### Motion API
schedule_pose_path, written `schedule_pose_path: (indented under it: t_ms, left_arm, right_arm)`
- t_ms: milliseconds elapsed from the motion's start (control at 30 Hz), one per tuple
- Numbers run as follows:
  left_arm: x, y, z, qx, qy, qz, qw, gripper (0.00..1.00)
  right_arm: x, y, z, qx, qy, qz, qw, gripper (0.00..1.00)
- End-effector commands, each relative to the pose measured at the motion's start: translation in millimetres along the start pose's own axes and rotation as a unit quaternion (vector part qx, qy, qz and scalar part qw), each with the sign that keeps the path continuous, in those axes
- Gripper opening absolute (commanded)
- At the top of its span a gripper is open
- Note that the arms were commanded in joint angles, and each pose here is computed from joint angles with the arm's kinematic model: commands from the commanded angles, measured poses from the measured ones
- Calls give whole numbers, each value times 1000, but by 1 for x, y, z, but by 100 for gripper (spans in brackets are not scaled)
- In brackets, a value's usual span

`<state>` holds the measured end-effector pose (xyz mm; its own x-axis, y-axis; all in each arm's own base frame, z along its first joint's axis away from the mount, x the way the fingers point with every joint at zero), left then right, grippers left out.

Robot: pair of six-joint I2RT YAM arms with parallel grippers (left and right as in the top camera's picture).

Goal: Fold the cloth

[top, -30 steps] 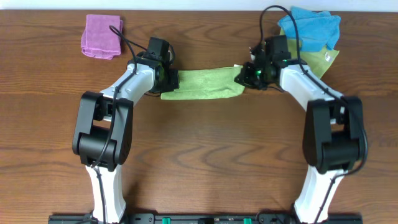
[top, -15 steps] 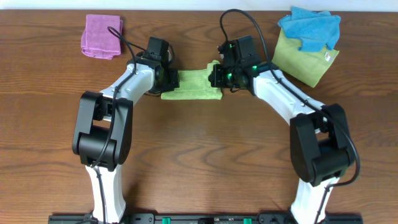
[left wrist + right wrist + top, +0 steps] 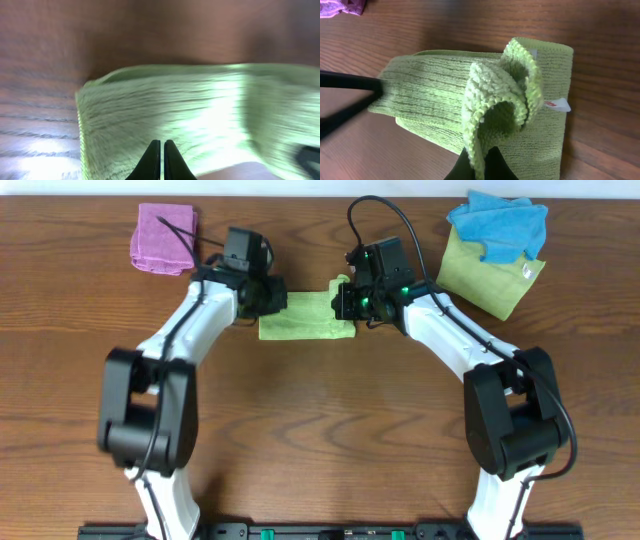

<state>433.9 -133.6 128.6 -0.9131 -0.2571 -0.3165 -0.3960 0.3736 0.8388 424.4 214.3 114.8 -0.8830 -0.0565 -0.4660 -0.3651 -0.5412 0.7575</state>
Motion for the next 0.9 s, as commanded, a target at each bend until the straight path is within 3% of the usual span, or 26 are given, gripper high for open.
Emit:
schedule_pose_path:
  t_ms: [0, 233, 400, 600, 867]
  left_arm:
    - [-13, 43, -13, 17, -2, -46, 999, 6]
    - [-22, 108, 28, -68, 45, -93, 992, 6]
    - [-26, 146, 83, -105, 110, -99, 983, 6]
    - [-24, 177, 141, -76, 175, -84, 978, 6]
    - [-14, 186, 158, -66, 189, -59, 978, 6]
  right_arm:
    - [3, -3, 15, -8, 16, 0, 1000, 2]
    - [7, -7, 27, -13, 28, 3, 1000, 2]
    - [9, -11, 40, -12, 43, -3, 999, 2]
    - [10, -17, 59, -17, 62, -15, 998, 2]
    - [7, -26, 78, -10, 88, -51, 995, 1]
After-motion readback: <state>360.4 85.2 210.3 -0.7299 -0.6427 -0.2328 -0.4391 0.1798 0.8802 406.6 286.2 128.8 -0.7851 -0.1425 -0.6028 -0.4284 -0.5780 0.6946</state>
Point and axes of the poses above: each gripper's point midway between its finger pads, its own y axis back along the fingers, its own z axis along the line the jaws close on, x = y × z, the point moved 6 cm from there along y, back along the fingers, and after that the axes turned 6 degrees about y, right-handed, at the moved point
